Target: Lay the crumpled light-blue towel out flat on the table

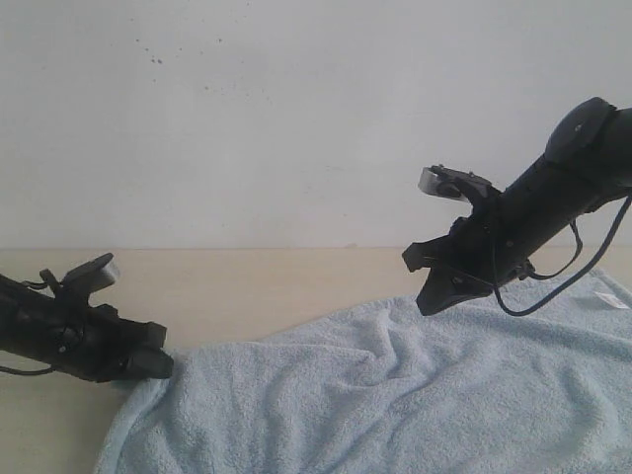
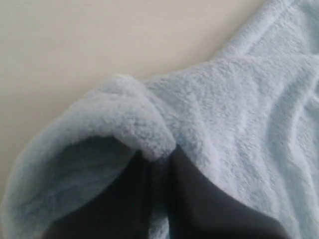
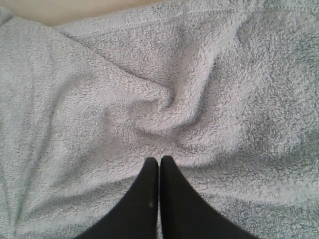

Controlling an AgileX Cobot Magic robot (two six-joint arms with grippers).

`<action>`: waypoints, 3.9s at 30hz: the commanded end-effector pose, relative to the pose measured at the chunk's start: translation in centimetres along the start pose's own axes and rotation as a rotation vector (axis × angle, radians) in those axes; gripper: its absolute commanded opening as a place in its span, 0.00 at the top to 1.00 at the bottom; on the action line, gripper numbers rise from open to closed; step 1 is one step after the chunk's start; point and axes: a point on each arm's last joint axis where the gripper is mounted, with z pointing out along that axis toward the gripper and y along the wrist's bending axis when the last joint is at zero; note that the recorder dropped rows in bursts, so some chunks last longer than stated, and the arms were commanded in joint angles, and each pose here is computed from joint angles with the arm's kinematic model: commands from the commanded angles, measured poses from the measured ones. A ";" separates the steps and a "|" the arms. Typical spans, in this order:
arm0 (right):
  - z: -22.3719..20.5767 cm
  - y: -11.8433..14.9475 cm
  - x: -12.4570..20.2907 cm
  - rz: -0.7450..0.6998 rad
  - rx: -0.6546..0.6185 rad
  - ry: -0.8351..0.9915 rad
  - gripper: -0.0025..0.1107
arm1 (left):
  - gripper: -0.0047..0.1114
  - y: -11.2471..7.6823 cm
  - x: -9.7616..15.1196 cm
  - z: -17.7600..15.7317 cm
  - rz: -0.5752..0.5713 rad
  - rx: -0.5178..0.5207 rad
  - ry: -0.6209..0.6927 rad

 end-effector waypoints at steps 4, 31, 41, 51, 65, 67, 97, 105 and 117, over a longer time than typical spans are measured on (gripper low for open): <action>-0.4 0.3 0.0 -0.018 -0.001 -0.004 0.98 | 0.93 -2.6 1.8 -0.2 0.337 0.297 0.074; -0.4 0.3 -0.1 -0.018 0.002 -0.008 0.98 | 0.41 -4.1 4.5 -0.6 0.226 0.400 0.289; -0.4 0.2 -0.1 -0.018 0.009 -0.018 0.98 | 0.41 -0.9 0.6 -4.9 0.005 0.187 0.198; -0.4 0.2 -0.2 -0.018 0.010 -0.020 0.98 | 0.41 0.9 0.4 -5.3 -0.057 0.080 0.147; -0.4 0.2 -0.3 -0.018 0.018 -0.032 0.98 | 0.41 3.7 0.6 -5.8 0.143 -0.152 0.168; -0.4 0.1 -0.4 -0.018 0.026 -0.046 0.98 | 0.41 4.2 0.4 -6.1 0.131 -0.182 0.142; -0.4 0.1 -0.4 -0.018 0.026 -0.046 0.98 | 0.49 3.4 -0.6 -3.4 0.315 0.181 -0.147; -0.4 0.2 -0.3 -0.018 0.017 -0.032 0.98 | 0.93 2.2 -0.3 -3.7 0.324 0.318 -0.141; -0.4 0.2 -0.2 -0.018 0.010 -0.020 0.98 | 0.93 0.1 1.1 -2.6 0.415 0.415 0.019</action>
